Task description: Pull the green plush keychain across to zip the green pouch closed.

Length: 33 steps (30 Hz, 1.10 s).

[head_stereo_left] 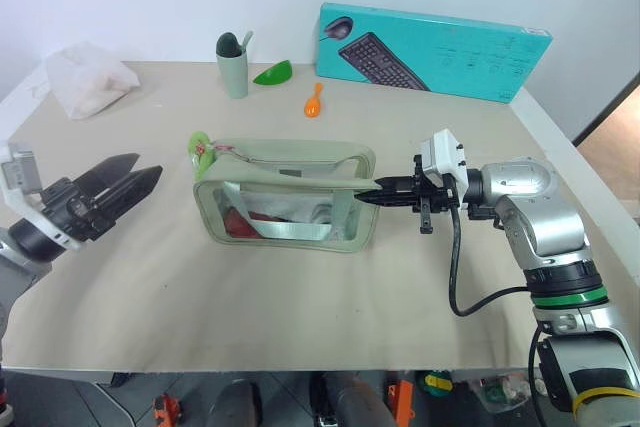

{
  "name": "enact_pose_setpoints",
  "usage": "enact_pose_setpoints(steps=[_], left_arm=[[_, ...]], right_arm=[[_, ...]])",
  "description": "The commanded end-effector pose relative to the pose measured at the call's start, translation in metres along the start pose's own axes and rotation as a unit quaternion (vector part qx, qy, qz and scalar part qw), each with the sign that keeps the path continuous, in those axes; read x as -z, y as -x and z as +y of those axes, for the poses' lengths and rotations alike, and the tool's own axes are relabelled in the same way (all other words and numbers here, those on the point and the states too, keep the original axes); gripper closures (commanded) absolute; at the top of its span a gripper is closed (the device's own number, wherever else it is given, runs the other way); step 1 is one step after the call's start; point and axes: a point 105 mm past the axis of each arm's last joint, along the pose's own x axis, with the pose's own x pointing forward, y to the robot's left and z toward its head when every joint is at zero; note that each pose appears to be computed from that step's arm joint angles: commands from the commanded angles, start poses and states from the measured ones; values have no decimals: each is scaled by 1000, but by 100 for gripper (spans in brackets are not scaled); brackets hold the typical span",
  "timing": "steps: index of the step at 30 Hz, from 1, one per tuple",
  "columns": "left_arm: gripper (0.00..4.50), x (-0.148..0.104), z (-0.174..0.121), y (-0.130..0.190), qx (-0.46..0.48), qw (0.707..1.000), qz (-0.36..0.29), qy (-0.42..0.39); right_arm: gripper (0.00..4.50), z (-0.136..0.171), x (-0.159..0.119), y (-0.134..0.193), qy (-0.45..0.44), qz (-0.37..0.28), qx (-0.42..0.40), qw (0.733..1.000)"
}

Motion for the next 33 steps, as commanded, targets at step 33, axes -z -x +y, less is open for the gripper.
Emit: enact_pose_setpoints(steps=[33], left_arm=[[37,33,8,-72,11,998,16,60]], right_arm=[[447,5,-10,5,21,-6,14,1000]])
